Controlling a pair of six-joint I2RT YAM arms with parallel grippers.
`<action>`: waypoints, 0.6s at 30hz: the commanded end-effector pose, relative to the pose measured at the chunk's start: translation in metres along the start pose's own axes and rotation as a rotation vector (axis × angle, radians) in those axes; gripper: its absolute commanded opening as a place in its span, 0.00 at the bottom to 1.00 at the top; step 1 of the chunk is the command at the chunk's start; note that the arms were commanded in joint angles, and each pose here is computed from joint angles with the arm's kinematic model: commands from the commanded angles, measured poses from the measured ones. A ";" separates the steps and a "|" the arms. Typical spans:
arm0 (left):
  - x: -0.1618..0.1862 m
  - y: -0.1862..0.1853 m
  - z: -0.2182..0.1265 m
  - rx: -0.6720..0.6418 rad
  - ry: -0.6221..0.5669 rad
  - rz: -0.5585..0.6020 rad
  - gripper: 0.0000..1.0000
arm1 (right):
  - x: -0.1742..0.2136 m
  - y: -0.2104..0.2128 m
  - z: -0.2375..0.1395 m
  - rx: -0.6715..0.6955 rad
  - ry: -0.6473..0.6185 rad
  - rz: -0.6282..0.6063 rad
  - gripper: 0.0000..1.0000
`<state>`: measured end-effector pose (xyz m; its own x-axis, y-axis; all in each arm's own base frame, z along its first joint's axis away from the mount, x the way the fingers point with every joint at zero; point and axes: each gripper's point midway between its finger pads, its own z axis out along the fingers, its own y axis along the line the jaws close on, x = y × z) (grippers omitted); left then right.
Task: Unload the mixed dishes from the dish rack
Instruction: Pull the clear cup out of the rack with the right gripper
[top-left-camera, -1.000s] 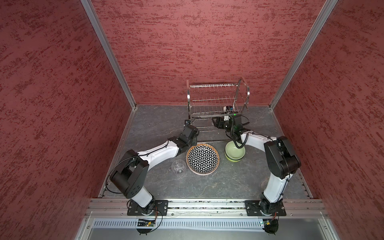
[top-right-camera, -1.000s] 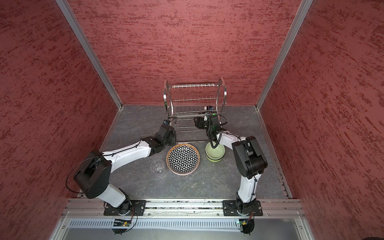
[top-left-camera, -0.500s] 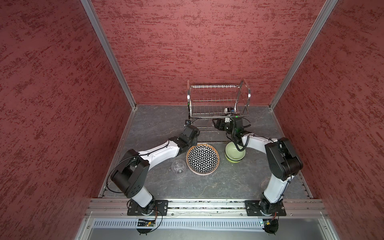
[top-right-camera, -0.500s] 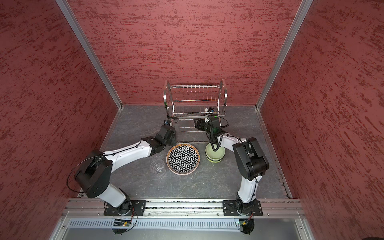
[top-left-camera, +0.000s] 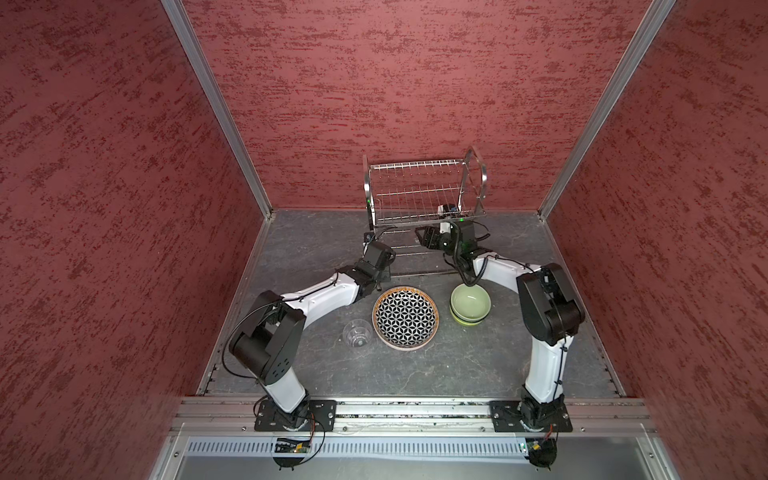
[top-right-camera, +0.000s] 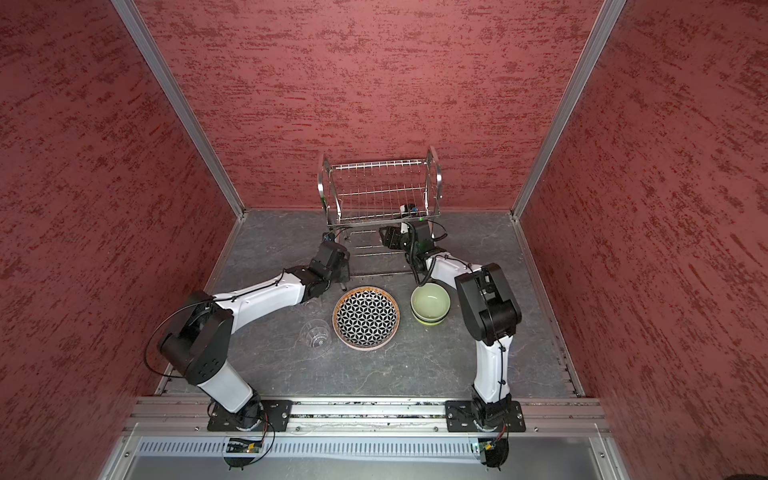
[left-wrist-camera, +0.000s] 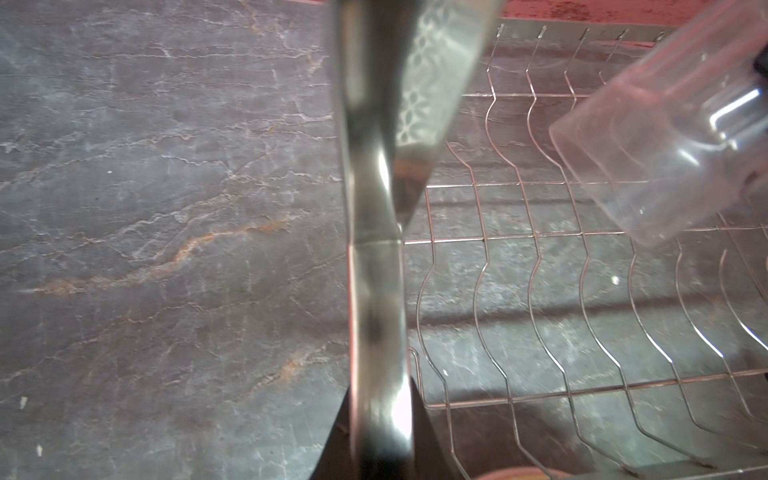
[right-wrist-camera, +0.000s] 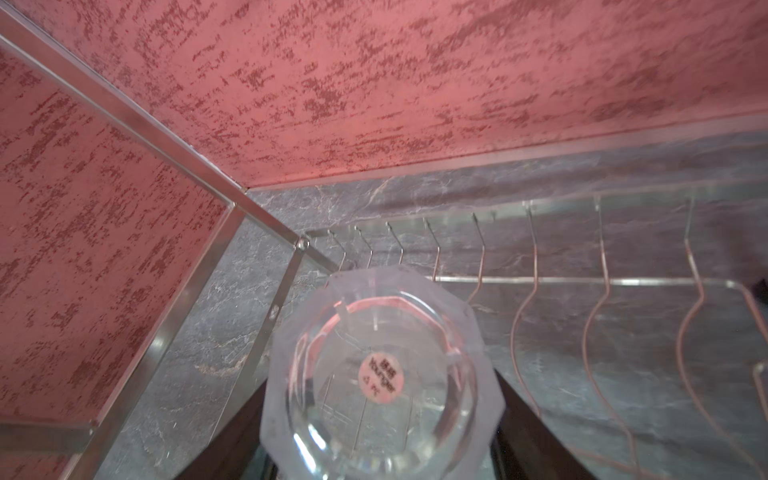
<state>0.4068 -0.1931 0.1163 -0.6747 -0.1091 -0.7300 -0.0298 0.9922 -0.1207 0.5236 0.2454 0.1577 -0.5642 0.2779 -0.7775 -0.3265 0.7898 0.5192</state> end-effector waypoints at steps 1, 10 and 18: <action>-0.020 -0.003 0.006 0.002 -0.051 -0.061 0.00 | -0.048 0.036 -0.009 -0.126 -0.139 -0.016 0.26; -0.013 -0.001 0.018 -0.013 -0.036 -0.096 0.00 | -0.041 0.043 -0.033 -0.184 -0.180 0.062 0.26; -0.012 0.005 0.014 -0.035 -0.040 -0.110 0.00 | -0.037 0.046 -0.055 -0.207 -0.208 0.101 0.26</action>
<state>0.4196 -0.1943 0.1173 -0.6508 -0.1290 -0.7482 -0.0584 0.9911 -0.1200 0.4933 0.2408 0.1830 -0.5232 0.4129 -0.7455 -0.3604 0.6855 0.6326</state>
